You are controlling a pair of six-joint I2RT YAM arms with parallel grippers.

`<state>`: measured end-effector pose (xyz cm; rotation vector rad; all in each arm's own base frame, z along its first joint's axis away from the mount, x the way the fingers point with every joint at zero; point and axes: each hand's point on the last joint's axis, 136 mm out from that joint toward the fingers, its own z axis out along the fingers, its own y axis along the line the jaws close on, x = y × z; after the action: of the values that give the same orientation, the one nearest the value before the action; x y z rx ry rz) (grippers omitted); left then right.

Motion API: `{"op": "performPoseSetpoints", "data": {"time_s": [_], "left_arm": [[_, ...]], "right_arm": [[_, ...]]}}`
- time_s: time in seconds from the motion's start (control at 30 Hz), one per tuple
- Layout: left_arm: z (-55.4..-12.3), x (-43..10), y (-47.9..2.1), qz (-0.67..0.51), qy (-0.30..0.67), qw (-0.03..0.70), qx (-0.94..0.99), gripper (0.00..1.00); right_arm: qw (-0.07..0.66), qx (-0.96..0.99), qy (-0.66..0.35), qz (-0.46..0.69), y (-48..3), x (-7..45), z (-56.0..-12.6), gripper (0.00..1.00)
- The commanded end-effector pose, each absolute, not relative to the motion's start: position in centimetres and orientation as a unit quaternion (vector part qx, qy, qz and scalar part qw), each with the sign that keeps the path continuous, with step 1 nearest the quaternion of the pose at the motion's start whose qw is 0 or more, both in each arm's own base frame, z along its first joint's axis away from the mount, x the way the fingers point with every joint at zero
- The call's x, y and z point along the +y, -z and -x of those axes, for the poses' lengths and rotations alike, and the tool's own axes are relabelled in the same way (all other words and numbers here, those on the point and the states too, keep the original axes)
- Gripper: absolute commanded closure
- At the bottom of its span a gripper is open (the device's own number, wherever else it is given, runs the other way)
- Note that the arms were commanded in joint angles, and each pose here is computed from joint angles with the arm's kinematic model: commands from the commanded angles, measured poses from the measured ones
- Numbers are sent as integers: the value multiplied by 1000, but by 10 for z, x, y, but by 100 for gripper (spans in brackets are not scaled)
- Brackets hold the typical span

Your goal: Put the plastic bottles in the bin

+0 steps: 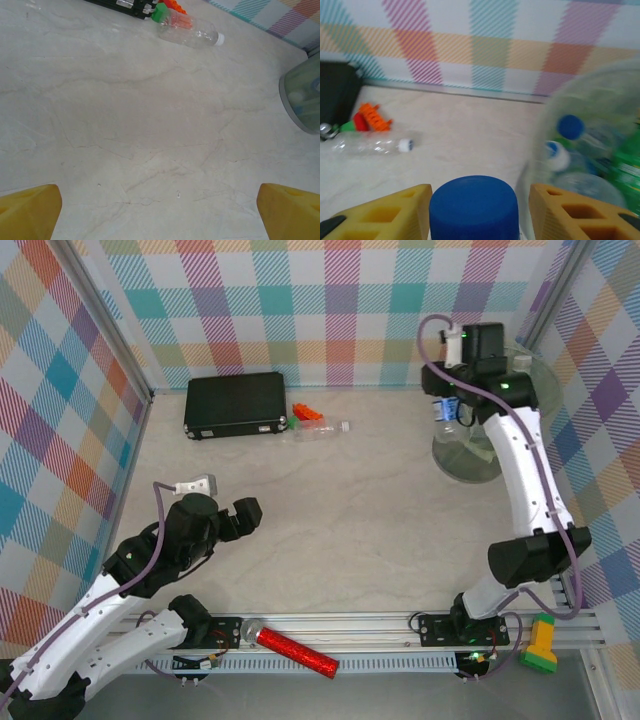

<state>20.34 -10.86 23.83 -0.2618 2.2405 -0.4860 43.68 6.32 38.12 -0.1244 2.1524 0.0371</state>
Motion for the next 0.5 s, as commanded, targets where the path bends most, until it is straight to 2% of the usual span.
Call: {"op": "performPoseSetpoints", "data": {"time_s": [0.0, 0.23, 0.47], "left_arm": [[-206, -112, -253, 96, 208, 419, 879, 0], [-207, -114, -251, 96, 211, 418, 878, 0], [-207, -111, -253, 100, 208, 419, 878, 0]], "right_arm": [[514, 857, -20, -19, -410, 32, -432, 49], [541, 833, -32, -108, -427, -12, -441, 48], [614, 773, -9, -159, -457, -39, -460, 48]]}}
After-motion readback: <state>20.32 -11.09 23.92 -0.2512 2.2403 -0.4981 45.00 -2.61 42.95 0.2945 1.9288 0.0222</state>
